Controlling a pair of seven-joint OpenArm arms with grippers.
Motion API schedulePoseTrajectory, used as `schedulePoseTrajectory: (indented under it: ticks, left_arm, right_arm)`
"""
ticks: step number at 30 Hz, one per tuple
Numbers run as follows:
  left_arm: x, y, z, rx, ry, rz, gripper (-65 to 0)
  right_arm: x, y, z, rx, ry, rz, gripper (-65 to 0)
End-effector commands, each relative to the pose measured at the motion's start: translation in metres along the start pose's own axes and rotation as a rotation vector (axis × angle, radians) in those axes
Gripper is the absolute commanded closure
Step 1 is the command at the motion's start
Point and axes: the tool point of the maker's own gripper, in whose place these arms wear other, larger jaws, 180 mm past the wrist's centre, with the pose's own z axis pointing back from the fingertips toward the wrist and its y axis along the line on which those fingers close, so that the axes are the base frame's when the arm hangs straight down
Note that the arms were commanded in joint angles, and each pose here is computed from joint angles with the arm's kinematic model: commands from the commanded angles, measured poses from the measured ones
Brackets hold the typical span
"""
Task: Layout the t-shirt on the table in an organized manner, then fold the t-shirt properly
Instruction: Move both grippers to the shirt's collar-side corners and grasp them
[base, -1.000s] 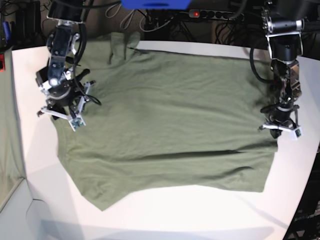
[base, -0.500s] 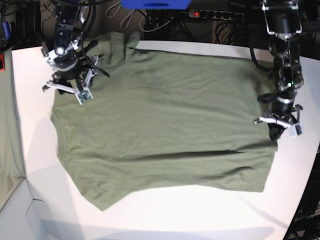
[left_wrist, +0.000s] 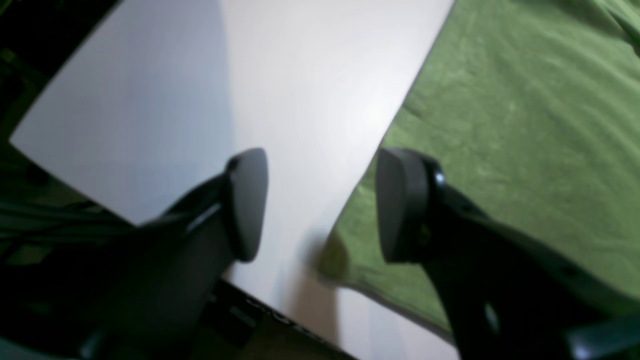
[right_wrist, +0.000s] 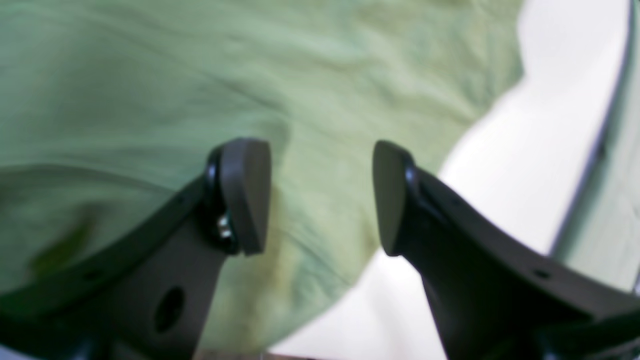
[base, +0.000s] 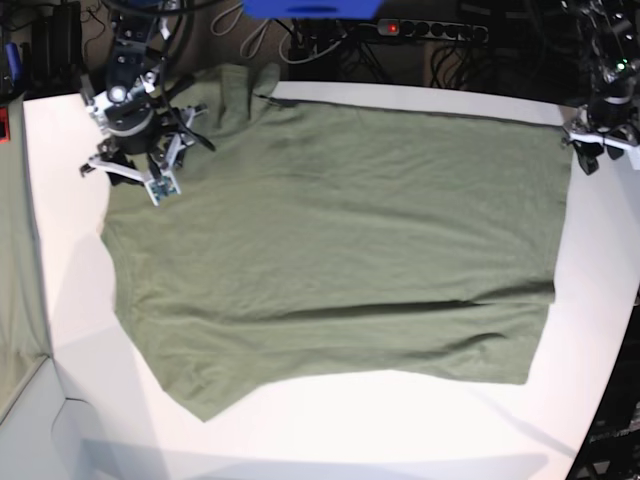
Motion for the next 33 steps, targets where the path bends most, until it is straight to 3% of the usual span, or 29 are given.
schedulePoseTrajectory:
  ticks: [1,7,20,26,28,32,33]
  left_arm:
    - [0.005,0.006,0.006,-0.001,-0.018,-0.018,-35.0]
    - [-0.021,-0.022,0.011,-0.150,0.031,-0.047,-35.2]
    - [-0.064,-0.006,0.002,-0.111,0.133,0.020,-35.2]
    - [-0.065,-0.007,-0.005,-0.112,0.137,0.037,-34.2]
    - [-0.065,-0.009,-0.005,-0.116,0.137,0.034,-30.1]
    - [-0.064,-0.010,-0.006,-0.119,0.135,0.035,-14.7]
    - [-0.064,-0.010,-0.006,-0.119,0.135,0.035,-14.2]
  right_arm:
    - [0.010,-0.003,0.003,-0.009,-0.038,-0.003,-33.2]
    - [0.005,0.000,0.004,-0.002,-0.028,-0.002,-33.2]
    - [-0.009,0.007,0.007,0.014,0.002,0.002,-33.5]
    - [-0.014,0.009,0.009,0.018,0.012,0.004,-33.6]
    - [-0.020,0.013,0.012,0.025,0.026,0.005,-33.6]
    - [-0.020,0.017,0.022,0.022,0.021,-0.004,-33.6]
    - [-0.022,0.019,0.024,0.026,0.026,-0.003,-33.6]
